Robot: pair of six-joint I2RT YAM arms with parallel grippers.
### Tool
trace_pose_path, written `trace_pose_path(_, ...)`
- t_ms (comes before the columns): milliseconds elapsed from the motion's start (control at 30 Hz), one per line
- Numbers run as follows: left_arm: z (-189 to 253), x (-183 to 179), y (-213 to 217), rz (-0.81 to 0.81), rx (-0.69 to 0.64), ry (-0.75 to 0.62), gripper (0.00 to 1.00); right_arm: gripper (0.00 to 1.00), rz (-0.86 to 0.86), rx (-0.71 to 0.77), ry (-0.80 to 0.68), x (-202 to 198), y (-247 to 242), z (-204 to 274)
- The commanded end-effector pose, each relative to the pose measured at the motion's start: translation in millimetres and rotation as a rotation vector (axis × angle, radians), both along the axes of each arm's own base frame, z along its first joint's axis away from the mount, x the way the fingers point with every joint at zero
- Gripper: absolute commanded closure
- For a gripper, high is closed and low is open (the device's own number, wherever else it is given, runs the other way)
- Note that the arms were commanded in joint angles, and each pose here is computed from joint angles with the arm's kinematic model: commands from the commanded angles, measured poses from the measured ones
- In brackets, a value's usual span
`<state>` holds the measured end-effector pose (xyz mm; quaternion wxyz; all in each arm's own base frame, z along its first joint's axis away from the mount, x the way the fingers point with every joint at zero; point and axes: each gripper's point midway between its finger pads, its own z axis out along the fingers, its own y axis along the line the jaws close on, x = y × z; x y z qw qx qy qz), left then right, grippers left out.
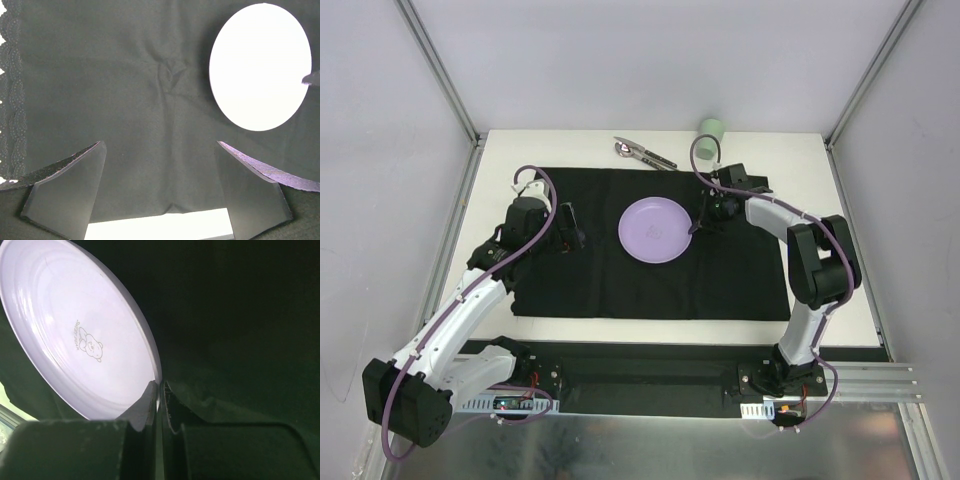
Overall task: Set the dinner table for one person
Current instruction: Place the plate on the napkin.
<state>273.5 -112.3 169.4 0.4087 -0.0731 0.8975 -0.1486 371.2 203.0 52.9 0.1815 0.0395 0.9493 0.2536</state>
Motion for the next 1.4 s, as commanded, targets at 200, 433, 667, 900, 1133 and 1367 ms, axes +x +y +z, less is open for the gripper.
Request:
trace_pose_path(200, 5, 3, 5, 0.016, -0.005, -0.037, 0.11, 0.99, 0.005, 0.042, -0.084, 30, 17, 22)
trace_pose_path(433, 5, 3, 6, 0.017, 0.0, -0.039, 0.1, 0.99, 0.014, 0.037, -0.07, 27, 20, 15)
trace_pose_path(667, 5, 2, 7, 0.021, 0.001, -0.041, 0.1, 0.99, 0.025, 0.033, -0.06, 25, 22, 12)
trace_pose_path(900, 5, 1, 7, 0.022, -0.003, -0.041, 0.1, 0.98, 0.025, 0.03, -0.048, 21, 22, 8)
trace_pose_path(1133, 5, 0, 8, 0.025, -0.005, -0.047, 0.1, 0.98, 0.033, 0.032, -0.042, 19, 23, 7)
trace_pose_path(1367, 5, -1, 8, 0.025, -0.007, -0.046, 0.1, 0.94, 0.039, 0.035, -0.041, 18, 25, 8)
